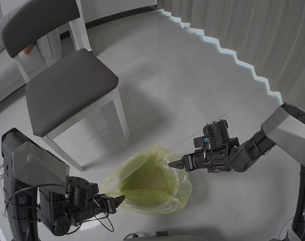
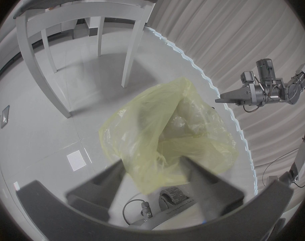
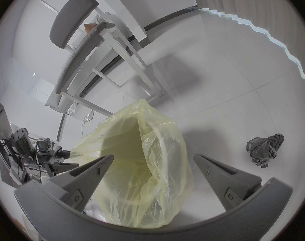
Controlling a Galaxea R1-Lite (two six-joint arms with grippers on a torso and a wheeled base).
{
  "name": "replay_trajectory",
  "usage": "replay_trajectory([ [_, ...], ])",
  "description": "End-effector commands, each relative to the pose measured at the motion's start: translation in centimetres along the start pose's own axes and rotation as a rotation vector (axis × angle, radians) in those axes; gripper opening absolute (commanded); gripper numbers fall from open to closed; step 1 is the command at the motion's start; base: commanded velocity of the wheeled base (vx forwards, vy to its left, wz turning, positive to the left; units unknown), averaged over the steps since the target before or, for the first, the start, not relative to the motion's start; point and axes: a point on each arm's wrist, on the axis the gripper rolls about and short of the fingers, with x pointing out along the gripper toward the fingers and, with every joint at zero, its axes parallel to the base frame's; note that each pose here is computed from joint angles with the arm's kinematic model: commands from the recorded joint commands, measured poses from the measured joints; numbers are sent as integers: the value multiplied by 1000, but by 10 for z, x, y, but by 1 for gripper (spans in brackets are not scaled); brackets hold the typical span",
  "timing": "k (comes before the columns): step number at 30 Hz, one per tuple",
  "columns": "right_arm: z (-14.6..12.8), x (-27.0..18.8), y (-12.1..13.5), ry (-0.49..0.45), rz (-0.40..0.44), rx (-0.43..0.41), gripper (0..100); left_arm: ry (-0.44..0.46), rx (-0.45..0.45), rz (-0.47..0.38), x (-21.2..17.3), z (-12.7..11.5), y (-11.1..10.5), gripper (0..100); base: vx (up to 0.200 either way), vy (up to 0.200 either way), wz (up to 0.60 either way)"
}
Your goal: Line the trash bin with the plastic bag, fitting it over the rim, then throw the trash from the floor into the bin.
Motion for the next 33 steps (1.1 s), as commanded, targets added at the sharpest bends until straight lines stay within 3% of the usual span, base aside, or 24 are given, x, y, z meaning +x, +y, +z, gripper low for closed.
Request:
replay_trajectory([
  [1, -1, 2, -3, 2, -4, 5, 100, -25, -3, -2, -11, 4, 0, 100, 0, 0, 0],
  [7, -1, 3, -5, 4, -6, 6, 100, -82, -7, 3, -39, 15, 2, 100, 0, 0, 0],
  [13, -4, 7, -6, 15, -7, 8, 100, -144, 20, 17, -29, 29, 7, 100, 0, 0, 0],
  [14, -7, 13, -5, 21, -4, 4, 100, -174, 41, 26, 1, 36, 12, 100, 0, 0, 0],
  [20, -7, 18, -4, 25, 0, 2, 100, -185, 113, 25, 42, 36, 17, 100, 0, 0, 0],
  [33, -7, 8, -4, 25, -6, 6, 100, -172, 131, 58, 67, 50, 29, 100, 0, 0, 0],
])
